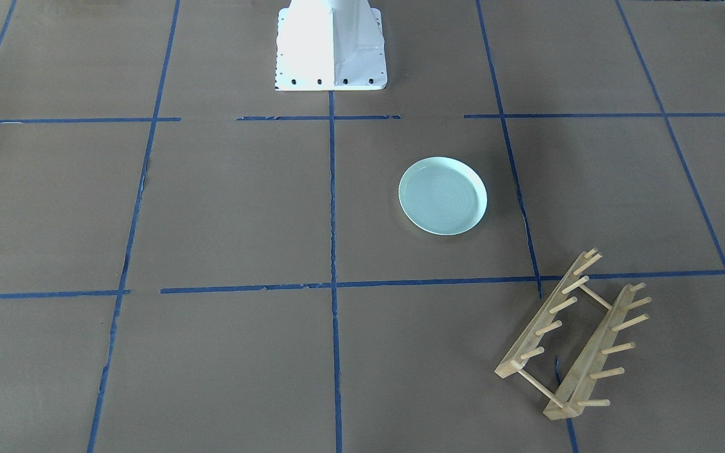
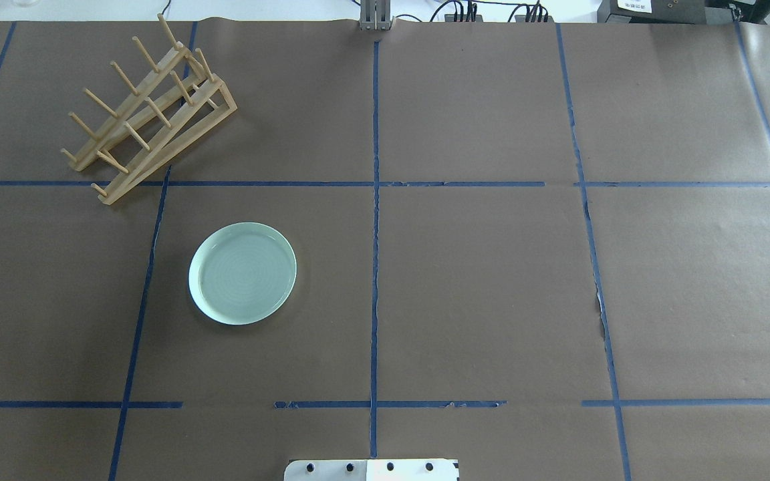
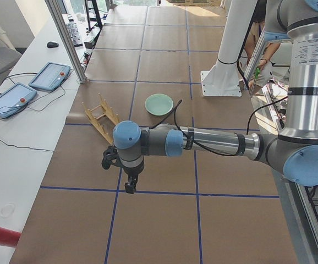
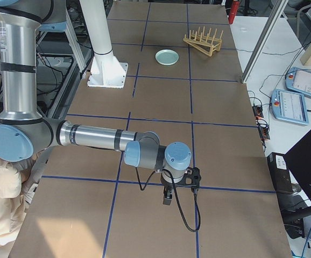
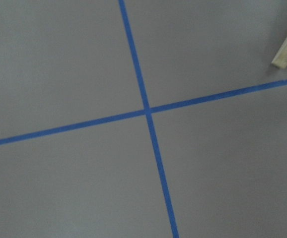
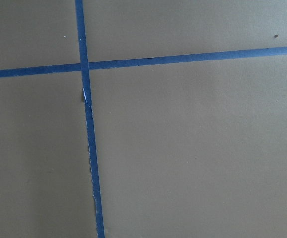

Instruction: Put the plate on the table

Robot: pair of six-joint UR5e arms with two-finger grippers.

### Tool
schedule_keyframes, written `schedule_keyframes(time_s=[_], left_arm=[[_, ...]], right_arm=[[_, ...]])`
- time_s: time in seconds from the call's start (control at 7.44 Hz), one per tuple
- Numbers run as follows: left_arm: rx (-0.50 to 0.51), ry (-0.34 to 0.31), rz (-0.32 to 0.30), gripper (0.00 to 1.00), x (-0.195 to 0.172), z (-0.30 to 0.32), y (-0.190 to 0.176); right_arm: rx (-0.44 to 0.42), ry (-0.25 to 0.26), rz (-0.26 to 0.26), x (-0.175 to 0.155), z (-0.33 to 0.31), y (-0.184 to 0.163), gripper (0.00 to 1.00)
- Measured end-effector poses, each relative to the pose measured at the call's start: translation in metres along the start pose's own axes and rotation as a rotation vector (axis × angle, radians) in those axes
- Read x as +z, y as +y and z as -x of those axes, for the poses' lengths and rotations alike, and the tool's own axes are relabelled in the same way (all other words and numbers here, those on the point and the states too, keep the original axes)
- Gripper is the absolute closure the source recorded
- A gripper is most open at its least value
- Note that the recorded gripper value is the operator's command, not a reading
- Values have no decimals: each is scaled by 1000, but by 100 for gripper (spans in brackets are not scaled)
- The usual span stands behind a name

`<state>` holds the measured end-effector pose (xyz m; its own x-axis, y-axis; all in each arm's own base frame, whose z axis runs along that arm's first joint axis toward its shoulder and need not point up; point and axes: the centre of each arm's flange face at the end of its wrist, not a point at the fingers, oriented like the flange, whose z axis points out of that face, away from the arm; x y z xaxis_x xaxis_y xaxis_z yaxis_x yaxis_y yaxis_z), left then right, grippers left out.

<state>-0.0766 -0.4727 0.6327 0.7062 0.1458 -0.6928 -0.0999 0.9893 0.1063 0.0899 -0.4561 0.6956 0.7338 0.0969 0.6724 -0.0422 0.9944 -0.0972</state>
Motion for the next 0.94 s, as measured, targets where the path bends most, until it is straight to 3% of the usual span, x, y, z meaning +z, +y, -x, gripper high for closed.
schedule_keyframes(time_s=[0.94], left_arm=[[-21, 19, 14, 0, 8, 9, 10]], right_arm=[[-1, 0, -1, 0, 0, 0, 0]])
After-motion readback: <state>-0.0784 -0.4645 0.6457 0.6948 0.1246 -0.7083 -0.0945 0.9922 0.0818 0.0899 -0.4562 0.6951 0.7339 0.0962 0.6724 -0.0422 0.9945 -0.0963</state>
